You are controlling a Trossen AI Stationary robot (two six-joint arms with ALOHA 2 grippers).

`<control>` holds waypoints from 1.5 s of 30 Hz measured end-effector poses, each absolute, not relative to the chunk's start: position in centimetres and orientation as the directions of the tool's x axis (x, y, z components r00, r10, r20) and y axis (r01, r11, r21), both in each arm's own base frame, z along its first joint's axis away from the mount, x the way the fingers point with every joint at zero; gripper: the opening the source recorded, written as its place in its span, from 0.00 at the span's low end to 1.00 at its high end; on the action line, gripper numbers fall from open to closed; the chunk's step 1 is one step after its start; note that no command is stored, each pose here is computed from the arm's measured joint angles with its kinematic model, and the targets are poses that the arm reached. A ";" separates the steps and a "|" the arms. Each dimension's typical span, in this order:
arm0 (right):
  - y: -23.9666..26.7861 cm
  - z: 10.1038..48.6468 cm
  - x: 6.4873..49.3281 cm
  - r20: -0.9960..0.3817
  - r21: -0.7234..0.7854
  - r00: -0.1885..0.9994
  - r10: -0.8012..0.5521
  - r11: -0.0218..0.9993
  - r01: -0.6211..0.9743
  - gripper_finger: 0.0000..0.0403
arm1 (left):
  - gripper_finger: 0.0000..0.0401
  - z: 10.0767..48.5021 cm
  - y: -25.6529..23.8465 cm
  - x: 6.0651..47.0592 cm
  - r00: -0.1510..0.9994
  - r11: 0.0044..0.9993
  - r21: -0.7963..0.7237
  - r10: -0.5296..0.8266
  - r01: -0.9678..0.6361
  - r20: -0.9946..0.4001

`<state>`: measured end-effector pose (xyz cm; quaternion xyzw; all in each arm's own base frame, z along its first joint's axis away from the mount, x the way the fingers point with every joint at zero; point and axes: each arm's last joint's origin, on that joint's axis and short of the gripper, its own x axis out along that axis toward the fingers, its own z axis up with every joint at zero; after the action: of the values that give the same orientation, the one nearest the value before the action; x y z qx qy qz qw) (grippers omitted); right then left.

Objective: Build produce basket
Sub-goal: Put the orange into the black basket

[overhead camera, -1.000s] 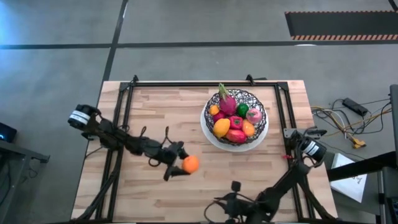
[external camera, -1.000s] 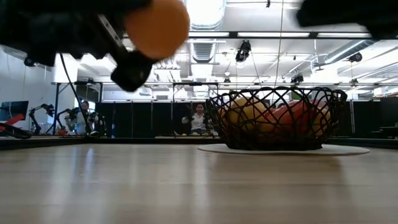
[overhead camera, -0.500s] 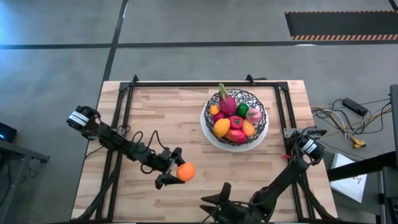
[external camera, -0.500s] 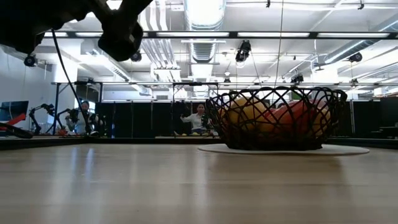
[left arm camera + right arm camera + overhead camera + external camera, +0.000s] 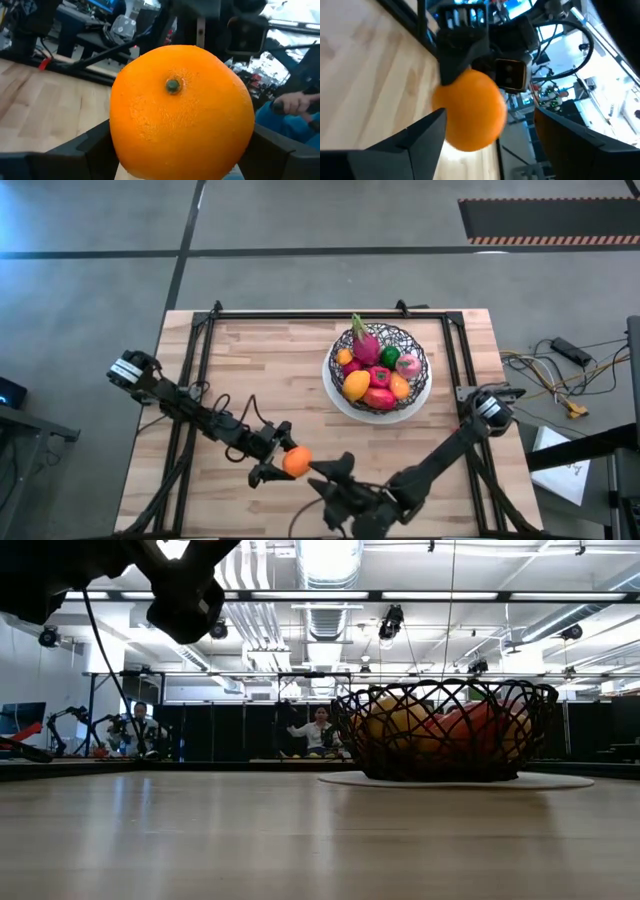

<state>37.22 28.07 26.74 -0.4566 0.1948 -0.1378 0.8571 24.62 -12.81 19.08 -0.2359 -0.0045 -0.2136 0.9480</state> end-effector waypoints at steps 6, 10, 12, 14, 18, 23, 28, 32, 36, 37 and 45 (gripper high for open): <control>25.9 27.8 38.6 -0.345 -0.829 0.872 -0.349 0.549 -0.108 0.74 | 0.74 18.8 -12.8 24.6 0.911 0.803 -0.446 -0.404 0.396 0.082; 24.4 27.6 39.4 -0.435 -0.790 0.849 -0.300 0.580 -0.199 0.74 | 0.74 18.8 -12.9 24.6 0.901 0.794 -0.444 -0.427 0.415 0.078; 23.9 27.5 39.7 -0.443 -0.792 0.846 -0.296 0.571 -0.215 0.74 | 0.74 18.6 -12.9 24.6 0.899 0.794 -0.444 -0.435 0.415 0.062; 23.7 27.3 39.9 -0.458 -0.789 0.843 -0.281 0.565 -0.240 0.74 | 0.74 18.4 -12.9 24.6 0.900 0.799 -0.444 -0.435 0.405 0.037; 23.2 26.7 40.4 -0.506 -0.744 0.838 -0.202 0.593 -0.307 0.74 | 0.74 18.1 -12.9 24.6 0.899 0.802 -0.446 -0.438 0.398 0.014; 22.8 25.7 41.1 -0.518 -0.734 0.829 -0.208 0.607 -0.306 0.73 | 0.74 18.0 -12.9 24.6 0.899 0.804 -0.445 -0.439 0.394 0.002; 22.6 25.2 41.5 -0.522 -0.735 0.825 -0.215 0.605 -0.306 0.72 | 0.74 17.9 -12.9 24.6 0.898 0.806 -0.443 -0.440 0.392 -0.006; 22.8 24.7 41.7 -0.523 -0.731 0.825 -0.216 0.611 -0.303 0.69 | 0.74 17.7 -12.9 24.6 0.896 0.823 -0.408 -0.444 0.395 -0.026; 22.8 24.6 41.7 -0.527 -0.718 0.821 -0.217 0.631 -0.294 0.61 | 0.76 17.7 -12.9 24.6 0.895 0.841 -0.359 -0.445 0.406 -0.032; 22.8 24.5 41.7 -0.528 -0.706 0.821 -0.217 0.649 -0.282 0.59 | 0.77 17.7 -12.8 24.6 0.895 0.845 -0.345 -0.446 0.408 -0.033; 23.3 23.9 40.8 -0.581 -0.571 0.783 -0.223 0.797 -0.197 0.58 | 0.88 17.3 -11.8 25.2 0.905 0.888 -0.248 -0.418 0.388 -0.081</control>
<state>40.77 23.34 23.85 -0.3187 0.3292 -0.0072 0.8888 25.17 -11.80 17.26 -0.1139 0.0665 -0.2080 0.9692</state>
